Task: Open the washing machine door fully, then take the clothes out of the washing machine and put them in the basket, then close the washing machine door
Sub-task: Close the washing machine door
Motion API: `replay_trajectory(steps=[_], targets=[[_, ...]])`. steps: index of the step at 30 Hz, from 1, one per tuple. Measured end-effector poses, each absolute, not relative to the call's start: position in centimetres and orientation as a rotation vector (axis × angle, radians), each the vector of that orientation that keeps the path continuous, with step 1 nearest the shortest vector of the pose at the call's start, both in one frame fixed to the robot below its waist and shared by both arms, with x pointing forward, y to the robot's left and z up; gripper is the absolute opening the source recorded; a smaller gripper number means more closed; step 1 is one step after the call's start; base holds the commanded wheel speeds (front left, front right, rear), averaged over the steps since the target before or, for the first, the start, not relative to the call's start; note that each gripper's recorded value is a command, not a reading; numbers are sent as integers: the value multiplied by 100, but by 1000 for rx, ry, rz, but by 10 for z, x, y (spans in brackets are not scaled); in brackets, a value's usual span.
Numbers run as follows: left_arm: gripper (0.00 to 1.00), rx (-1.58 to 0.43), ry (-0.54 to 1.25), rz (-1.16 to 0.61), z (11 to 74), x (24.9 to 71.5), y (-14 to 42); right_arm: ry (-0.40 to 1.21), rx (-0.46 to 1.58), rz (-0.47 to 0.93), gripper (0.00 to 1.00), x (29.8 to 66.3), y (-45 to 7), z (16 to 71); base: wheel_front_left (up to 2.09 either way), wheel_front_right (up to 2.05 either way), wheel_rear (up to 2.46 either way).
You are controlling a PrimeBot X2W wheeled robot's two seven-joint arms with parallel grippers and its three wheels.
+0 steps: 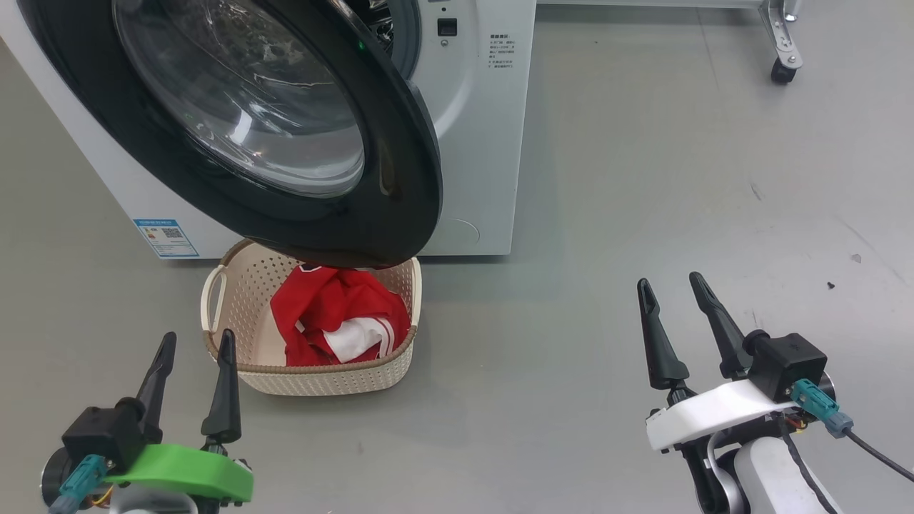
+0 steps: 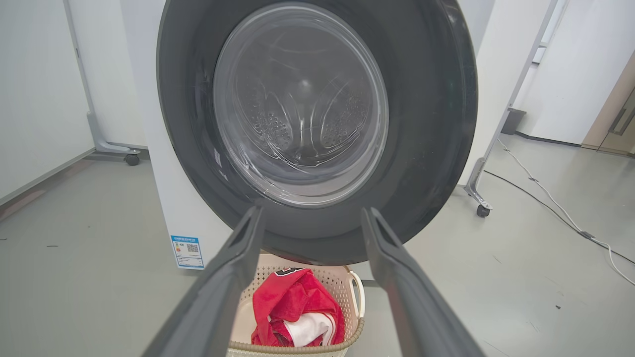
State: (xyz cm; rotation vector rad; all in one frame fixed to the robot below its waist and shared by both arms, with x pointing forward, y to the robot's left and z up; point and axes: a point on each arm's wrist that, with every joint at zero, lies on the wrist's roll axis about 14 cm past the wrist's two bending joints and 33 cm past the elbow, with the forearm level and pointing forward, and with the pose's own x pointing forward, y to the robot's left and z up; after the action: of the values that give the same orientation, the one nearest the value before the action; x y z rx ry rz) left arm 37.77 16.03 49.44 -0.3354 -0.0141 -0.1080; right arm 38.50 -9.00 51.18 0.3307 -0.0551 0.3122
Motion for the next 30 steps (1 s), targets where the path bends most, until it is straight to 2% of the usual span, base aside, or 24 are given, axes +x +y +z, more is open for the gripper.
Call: replay_trajectory(steps=[18, 20, 30], targets=[[100, -320, -13, -130, 494, 377, 156, -54, 325, 315, 100, 384, -89, 511, 0, 0, 0], [100, -322, -11, -129, 493, 377, 155, -52, 323, 317, 0, 384, -88, 511, 0, 0, 0], [100, -332, 13, -133, 485, 373, 150, -45, 320, 356, 0, 386, -78, 509, 0, 0, 0]])
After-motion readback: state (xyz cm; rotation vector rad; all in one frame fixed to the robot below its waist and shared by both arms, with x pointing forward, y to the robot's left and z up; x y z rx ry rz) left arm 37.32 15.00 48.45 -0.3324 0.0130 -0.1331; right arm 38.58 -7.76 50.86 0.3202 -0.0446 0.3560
